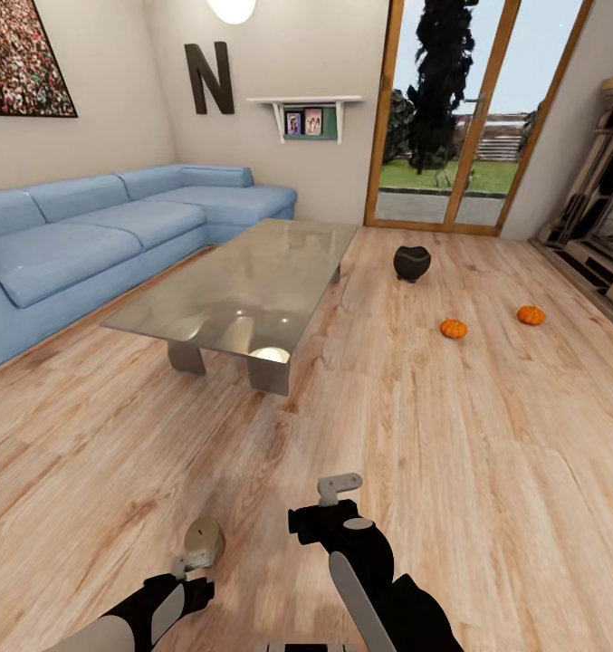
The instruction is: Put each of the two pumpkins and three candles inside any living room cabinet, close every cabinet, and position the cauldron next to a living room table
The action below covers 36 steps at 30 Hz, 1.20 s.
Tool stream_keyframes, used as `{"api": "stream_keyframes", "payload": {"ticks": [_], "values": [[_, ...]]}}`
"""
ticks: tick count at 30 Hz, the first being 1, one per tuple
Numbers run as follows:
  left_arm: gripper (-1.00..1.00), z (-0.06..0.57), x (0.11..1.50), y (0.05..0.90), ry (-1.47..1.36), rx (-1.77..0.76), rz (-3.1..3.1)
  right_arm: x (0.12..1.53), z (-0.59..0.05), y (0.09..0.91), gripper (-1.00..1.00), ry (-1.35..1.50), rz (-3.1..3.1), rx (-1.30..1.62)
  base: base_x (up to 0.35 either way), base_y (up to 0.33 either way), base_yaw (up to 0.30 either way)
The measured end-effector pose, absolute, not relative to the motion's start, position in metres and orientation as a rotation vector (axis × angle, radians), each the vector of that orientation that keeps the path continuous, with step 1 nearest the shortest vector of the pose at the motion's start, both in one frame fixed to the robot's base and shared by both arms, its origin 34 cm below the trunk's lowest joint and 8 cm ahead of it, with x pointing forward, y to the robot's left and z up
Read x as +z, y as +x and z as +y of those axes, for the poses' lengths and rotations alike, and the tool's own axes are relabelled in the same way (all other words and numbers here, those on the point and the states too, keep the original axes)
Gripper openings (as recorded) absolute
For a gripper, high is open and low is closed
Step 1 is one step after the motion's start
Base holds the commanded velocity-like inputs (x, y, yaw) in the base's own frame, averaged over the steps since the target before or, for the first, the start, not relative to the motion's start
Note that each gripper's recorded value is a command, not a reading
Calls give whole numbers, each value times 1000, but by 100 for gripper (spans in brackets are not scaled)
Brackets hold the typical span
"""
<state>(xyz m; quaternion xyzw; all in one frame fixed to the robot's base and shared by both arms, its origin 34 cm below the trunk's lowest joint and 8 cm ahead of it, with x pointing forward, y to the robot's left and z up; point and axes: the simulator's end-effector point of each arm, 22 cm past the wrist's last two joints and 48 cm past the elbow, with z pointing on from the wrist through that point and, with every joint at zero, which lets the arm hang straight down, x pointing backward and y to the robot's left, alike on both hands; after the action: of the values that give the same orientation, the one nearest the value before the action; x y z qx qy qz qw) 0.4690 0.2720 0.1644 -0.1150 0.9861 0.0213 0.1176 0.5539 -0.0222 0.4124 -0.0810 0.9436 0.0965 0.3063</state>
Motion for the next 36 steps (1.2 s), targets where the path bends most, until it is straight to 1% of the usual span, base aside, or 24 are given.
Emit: {"api": "stream_keyframes", "payload": {"ticks": [5, 18, 28, 36], "values": [[100, 272, 165, 469, -335, 62, 2885, 413, -22, 554, 100, -214, 2496, 256, 231, 0, 0], [100, 272, 165, 469, -334, 62, 2887, 413, -22, 553, 100, -216, 2496, 257, 310, 0, 0], [100, 272, 165, 469, -334, 62, 2886, 413, -21, 554, 100, -215, 2494, 258, 95, 42, 0], [100, 272, 164, 469, -334, 62, 2886, 413, -22, 554, 100, -215, 2494, 258, 22, 69, 0]]}}
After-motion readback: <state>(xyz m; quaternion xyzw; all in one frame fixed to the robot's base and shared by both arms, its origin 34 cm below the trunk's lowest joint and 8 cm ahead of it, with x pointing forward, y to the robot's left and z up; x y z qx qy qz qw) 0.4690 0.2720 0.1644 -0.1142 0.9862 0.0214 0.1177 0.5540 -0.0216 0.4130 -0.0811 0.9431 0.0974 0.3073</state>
